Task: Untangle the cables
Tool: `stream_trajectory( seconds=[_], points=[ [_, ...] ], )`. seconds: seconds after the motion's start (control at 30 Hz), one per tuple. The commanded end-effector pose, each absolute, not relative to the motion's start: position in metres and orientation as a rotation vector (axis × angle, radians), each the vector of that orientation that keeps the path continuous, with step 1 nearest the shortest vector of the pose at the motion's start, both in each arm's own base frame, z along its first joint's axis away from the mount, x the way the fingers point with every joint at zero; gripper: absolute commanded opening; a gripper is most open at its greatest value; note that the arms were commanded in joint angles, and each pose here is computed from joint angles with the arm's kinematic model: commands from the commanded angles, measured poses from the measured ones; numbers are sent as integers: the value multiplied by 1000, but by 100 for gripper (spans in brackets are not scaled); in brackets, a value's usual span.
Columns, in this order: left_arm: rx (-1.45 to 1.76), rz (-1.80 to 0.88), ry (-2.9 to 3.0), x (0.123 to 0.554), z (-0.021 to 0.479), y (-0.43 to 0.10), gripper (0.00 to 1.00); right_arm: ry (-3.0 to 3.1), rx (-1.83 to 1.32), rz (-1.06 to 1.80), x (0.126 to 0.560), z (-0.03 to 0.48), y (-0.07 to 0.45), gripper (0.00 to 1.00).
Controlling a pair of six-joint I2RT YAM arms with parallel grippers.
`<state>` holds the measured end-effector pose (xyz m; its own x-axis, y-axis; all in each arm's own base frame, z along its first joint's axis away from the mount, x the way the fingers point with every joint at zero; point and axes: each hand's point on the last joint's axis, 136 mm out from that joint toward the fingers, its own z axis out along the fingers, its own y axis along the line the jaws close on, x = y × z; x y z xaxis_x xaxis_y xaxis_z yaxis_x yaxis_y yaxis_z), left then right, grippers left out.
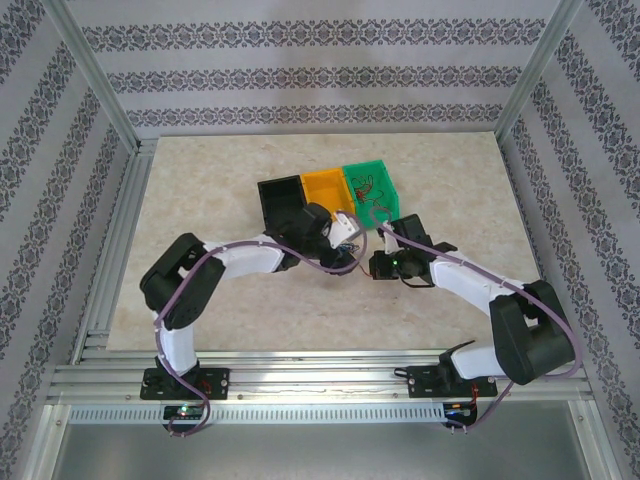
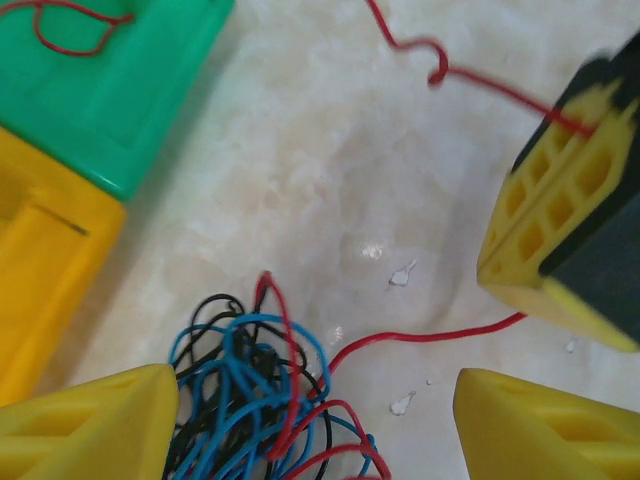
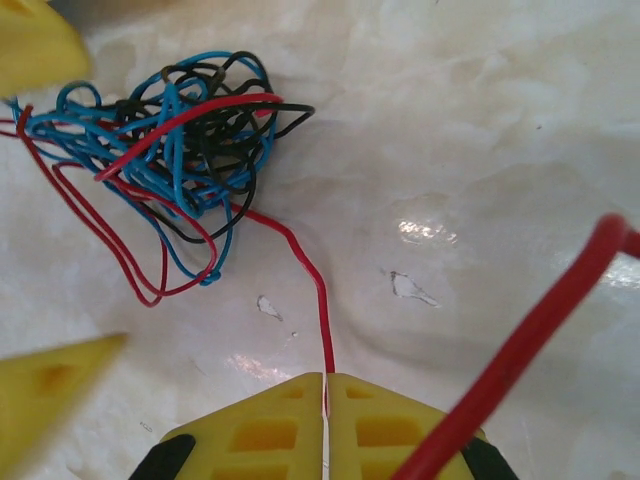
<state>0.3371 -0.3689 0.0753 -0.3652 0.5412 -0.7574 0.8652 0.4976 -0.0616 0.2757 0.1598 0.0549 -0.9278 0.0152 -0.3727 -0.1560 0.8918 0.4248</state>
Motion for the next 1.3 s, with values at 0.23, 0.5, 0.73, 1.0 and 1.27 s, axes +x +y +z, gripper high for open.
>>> stream_trajectory(
  seconds=[0.23, 0.5, 0.73, 1.0, 1.27],
  points=[
    [1053, -307, 2145, 359, 33, -356, 11, 2631, 11, 719, 280, 71, 145, 0],
    [676, -700, 2091, 358, 91, -330, 0, 2621, 265, 523, 291, 66, 93, 0],
    [285, -937, 1981, 360, 123, -252, 0, 2605, 622, 273, 281, 50, 23, 0],
    [472, -759, 2136, 328, 97, -236, 0, 2555, 790, 177, 275, 55, -11, 0],
    [322, -651, 2165, 331, 88, -203, 0, 2492, 936, -36, 260, 64, -54, 0]
  ],
)
